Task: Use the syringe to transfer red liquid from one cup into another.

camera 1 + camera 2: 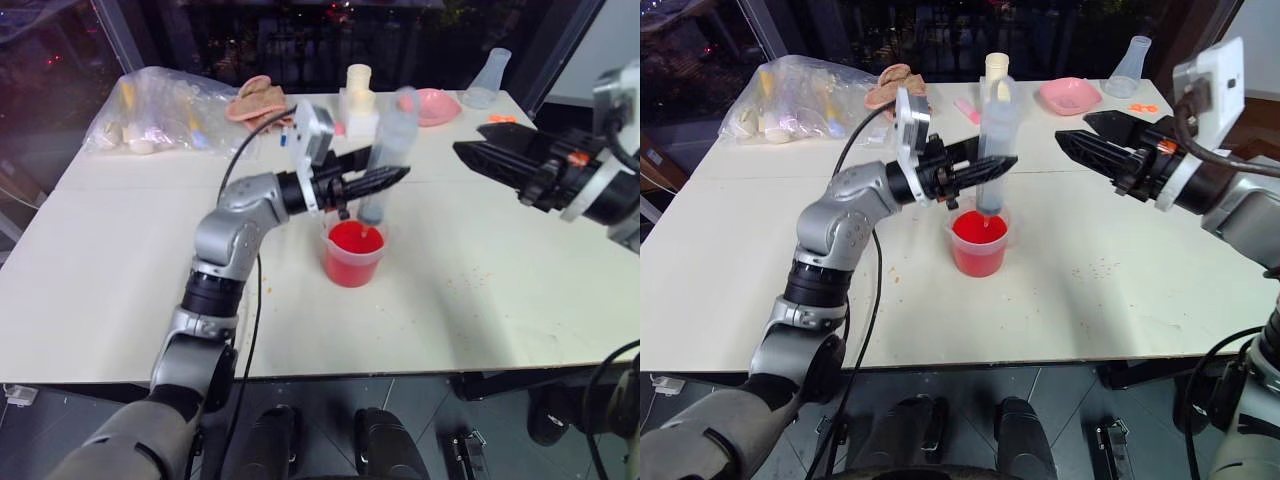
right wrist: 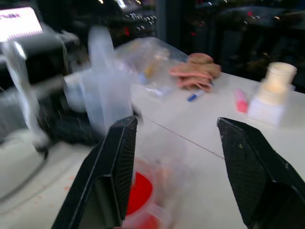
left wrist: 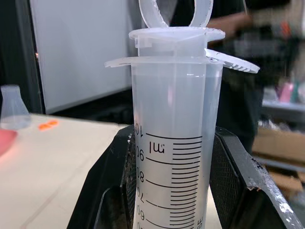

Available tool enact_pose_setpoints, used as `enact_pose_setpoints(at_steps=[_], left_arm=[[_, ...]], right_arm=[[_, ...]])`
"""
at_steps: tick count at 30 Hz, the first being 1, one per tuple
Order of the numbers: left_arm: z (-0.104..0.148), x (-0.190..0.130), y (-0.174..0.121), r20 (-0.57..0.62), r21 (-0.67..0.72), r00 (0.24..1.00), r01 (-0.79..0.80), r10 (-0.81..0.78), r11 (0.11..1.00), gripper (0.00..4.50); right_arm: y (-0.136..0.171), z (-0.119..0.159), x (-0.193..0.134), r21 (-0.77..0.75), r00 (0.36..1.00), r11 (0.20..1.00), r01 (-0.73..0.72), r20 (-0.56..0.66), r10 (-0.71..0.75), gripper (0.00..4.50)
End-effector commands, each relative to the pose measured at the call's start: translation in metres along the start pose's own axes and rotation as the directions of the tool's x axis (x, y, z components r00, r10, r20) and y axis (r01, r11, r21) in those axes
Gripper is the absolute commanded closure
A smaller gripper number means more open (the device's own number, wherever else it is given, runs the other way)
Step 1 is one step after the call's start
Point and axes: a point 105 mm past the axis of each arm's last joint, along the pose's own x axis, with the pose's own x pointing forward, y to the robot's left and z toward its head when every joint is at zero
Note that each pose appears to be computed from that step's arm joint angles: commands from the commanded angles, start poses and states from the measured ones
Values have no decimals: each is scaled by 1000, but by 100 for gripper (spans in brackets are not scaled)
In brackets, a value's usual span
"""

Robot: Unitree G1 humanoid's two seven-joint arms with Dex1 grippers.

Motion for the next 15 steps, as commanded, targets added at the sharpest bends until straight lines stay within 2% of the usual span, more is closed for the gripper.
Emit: enact_pose_setpoints(at_steps=[1,8,15], left_arm=[[0,-2,-1,13,54,1000,3,-4,999,297],[-9,-4,5,3,67,1000,-19,19,998,297],[-16,-4,6,-13,73,1000,-22,23,997,297]], right_arm=[[4,4,10,26,999,999,25,46,-26,177],[19,-6,25,73,999,997,2,45,-5,177],[37,1,29,96,994,991,-91,67,84,177]])
